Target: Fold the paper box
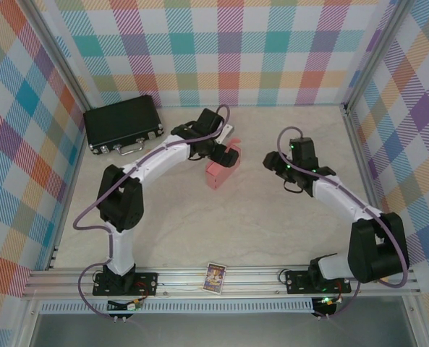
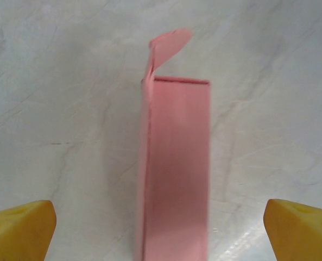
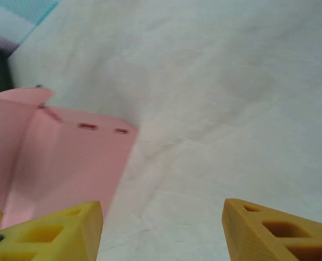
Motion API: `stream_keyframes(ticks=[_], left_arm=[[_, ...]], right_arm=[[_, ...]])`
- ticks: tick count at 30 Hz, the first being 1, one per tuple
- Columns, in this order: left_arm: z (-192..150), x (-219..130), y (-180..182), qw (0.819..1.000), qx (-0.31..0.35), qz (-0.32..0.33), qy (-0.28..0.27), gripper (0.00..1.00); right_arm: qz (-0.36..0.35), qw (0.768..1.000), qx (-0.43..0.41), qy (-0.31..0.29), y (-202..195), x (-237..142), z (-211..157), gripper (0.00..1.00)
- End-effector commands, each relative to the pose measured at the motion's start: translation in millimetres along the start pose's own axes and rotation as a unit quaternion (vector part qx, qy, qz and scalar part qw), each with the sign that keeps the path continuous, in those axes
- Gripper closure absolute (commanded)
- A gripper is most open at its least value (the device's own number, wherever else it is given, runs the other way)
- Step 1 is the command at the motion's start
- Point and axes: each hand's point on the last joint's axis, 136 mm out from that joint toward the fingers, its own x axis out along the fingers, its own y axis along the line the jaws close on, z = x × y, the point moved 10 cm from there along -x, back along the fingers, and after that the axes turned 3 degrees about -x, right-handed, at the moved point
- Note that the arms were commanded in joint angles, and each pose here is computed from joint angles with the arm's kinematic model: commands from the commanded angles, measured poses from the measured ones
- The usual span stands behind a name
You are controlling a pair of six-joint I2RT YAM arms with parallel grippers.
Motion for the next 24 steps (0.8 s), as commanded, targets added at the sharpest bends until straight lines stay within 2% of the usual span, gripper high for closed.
stream_keyframes(ticks=[1, 4, 7, 14, 19, 24], left_arm=[[-5.1, 12.5, -1.1, 0.998, 0.038, 0.043, 0.035, 0.03], [-7.1, 21.3, -4.0, 0.996, 0.053, 0.049, 0.043, 0.04], [-8.7, 25.5, -9.1, 0.996, 0.07, 0.035, 0.049, 0.1], [-15.0, 30.6, -17.7, 0.992, 0.103, 0.006, 0.072, 0.32], [-16.9, 31.2, -20.3, 0.988, 0.125, -0.016, 0.084, 0.36], [-20.7, 32.1, -24.7, 0.978, 0.179, -0.054, 0.092, 0.4]], right_arm=[[-0.002, 1.0, 0.0, 0.002, -12.0, -11.0, -1.8, 0.39], [-0.005, 1.0, 0.003, 0.0, -16.8, -15.1, -1.7, 0.39], [-0.006, 1.0, 0.003, 0.0, -18.3, -15.8, -1.3, 0.39], [-0.01, 1.0, 0.006, 0.005, -22.3, -13.5, -3.0, 0.39], [-0.013, 1.0, 0.005, 0.005, -24.0, -14.6, -2.8, 0.39], [-0.018, 1.0, 0.007, 0.006, -28.4, -16.7, -3.2, 0.38]])
